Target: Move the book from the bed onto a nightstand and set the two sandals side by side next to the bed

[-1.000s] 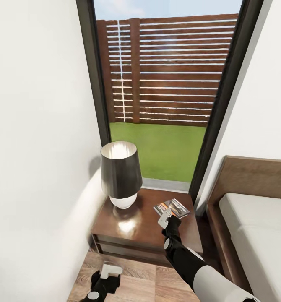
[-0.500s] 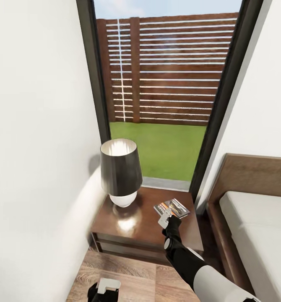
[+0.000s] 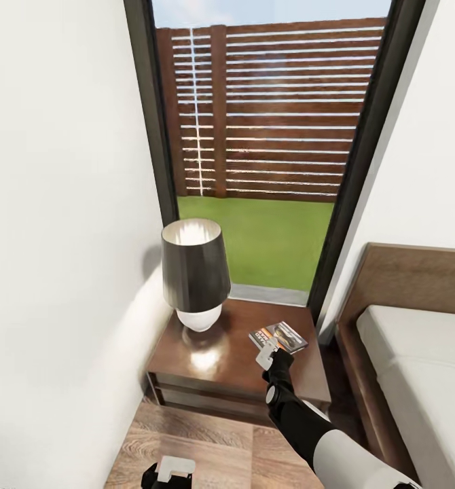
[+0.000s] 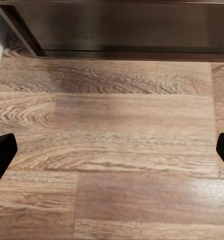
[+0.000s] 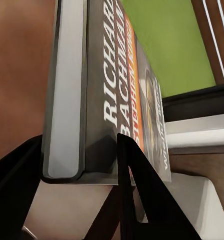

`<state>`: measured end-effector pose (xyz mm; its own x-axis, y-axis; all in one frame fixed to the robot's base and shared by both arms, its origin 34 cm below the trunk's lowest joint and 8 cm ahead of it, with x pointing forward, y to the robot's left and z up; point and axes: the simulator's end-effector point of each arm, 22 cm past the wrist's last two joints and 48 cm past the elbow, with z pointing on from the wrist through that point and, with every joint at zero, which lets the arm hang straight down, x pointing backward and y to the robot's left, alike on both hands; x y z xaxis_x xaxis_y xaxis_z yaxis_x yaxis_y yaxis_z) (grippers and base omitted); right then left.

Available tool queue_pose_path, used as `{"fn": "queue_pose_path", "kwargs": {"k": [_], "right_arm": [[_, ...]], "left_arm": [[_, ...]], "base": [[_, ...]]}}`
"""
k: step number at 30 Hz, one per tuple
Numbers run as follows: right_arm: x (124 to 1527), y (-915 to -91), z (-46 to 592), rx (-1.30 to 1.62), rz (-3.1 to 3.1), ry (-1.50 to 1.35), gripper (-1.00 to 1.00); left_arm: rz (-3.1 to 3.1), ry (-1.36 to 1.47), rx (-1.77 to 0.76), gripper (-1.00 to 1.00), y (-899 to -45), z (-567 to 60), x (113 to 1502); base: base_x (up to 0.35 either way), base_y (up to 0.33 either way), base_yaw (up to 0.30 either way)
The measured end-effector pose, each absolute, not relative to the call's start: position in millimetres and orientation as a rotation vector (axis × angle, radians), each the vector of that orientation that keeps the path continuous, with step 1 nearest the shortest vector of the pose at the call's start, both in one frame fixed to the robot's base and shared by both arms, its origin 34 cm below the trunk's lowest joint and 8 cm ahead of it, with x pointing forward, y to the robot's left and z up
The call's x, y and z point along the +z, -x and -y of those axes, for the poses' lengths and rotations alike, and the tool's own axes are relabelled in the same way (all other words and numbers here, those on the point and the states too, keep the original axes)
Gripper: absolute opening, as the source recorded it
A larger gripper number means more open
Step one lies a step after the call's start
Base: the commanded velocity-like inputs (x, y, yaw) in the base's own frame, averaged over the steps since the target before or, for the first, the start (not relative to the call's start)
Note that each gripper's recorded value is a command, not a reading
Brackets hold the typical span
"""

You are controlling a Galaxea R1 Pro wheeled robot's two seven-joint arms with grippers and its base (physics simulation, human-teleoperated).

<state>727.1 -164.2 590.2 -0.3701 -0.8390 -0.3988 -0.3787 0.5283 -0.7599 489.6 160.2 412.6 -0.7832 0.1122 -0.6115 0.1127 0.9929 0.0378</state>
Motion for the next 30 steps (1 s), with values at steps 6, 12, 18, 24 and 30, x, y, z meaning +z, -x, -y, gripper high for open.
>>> {"fn": "queue_pose_path", "kwargs": {"k": [6,12,18,24,30], "right_arm": [[578.3,-725.4,164.8,-0.726,-1.965,0.990,-1.00],[566.0,-723.4,165.1,-0.727,-1.966,0.991,-1.00],[553.6,-721.3,165.2,-0.726,-1.967,0.992,-1.00],[540.8,-718.8,164.6,-0.726,-1.969,0.993,-1.00],[528.5,-716.6,164.6,-0.726,-1.969,0.993,-1.00]], "left_arm": [[-2.477,-0.156,-0.003,1.00,-488.1,-159.3,401.0],[-2.476,-0.156,-0.003,1.00,-486.5,-159.0,389.2],[-2.476,-0.157,-0.004,1.00,-484.7,-158.8,377.2],[-2.476,-0.158,-0.006,1.00,-482.7,-158.4,364.9],[-2.475,-0.158,-0.006,1.00,-480.6,-158.4,352.6]], "base": [[0.000,0.000,0.000],[0.000,0.000,0.000],[0.000,0.000,0.000],[0.000,0.000,0.000],[0.000,0.000,0.000]]}}
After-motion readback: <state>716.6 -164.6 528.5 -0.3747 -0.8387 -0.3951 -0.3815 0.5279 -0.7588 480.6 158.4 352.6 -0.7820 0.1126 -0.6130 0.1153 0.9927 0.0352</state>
